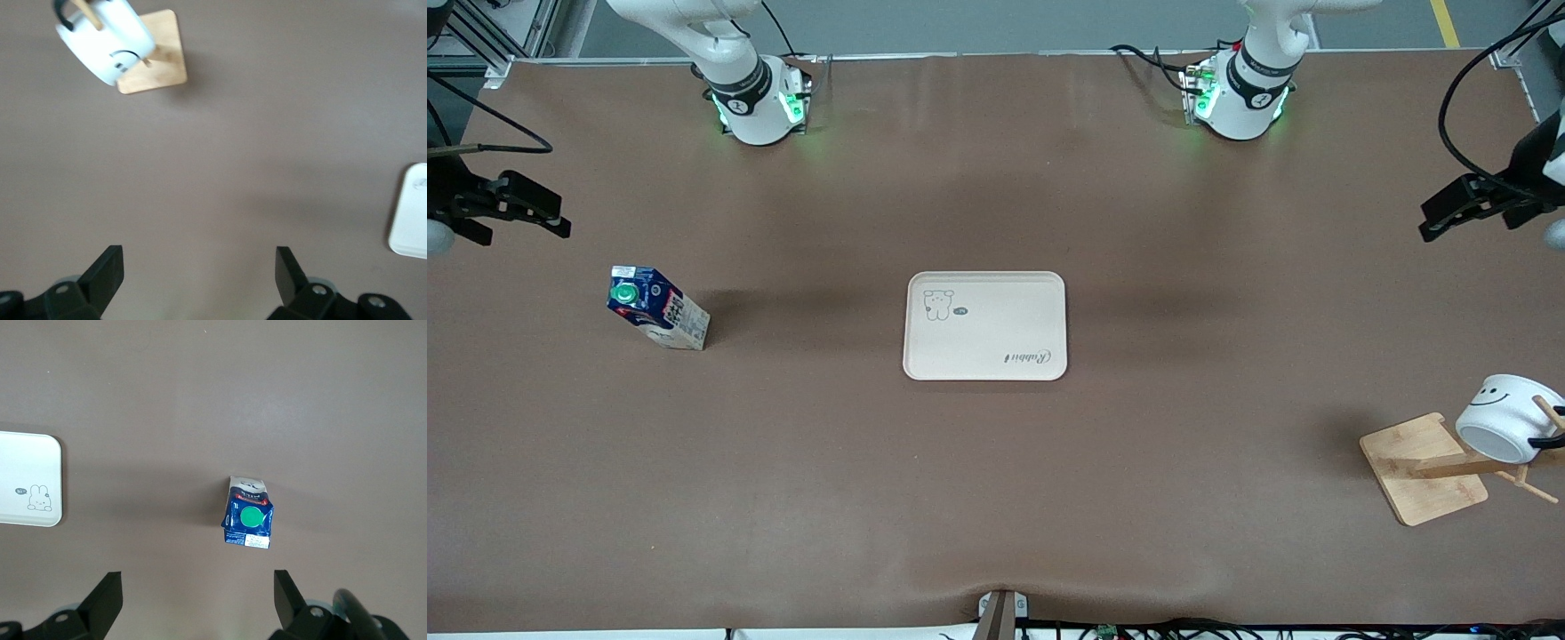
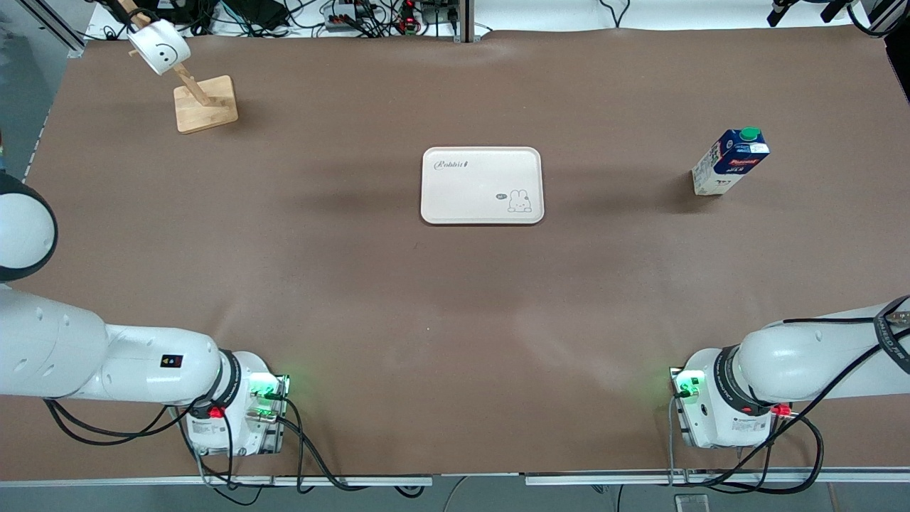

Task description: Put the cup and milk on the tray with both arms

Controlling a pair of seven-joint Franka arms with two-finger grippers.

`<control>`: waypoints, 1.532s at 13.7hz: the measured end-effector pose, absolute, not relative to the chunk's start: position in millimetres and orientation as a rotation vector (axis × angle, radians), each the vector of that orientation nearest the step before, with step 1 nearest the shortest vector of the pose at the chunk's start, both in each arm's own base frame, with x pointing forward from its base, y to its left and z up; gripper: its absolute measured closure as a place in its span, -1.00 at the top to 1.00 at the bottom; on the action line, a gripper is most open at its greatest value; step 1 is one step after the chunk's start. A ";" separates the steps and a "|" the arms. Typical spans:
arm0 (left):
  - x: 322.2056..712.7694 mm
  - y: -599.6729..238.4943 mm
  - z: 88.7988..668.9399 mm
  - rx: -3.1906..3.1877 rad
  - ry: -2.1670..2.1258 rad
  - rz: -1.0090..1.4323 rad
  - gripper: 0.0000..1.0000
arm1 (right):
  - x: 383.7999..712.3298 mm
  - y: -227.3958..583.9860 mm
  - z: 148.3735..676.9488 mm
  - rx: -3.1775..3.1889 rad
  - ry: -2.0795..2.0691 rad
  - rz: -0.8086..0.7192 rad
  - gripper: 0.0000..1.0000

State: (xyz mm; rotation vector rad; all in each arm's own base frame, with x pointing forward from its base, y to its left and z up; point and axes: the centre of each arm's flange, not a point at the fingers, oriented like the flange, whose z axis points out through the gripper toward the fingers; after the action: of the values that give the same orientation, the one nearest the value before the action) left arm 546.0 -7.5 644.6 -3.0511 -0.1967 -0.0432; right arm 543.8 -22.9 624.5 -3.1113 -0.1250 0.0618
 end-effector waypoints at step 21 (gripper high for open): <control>598.2 153.1 576.5 -3.007 -0.919 -0.484 1.00 | 613.3 -77.2 429.3 -3.097 0.000 0.482 1.00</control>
State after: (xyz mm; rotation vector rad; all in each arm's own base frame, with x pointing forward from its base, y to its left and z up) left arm 598.2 153.1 576.5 -3.0070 -0.9192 -0.4835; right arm 613.3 -77.2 429.3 -3.0965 -0.0005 0.4823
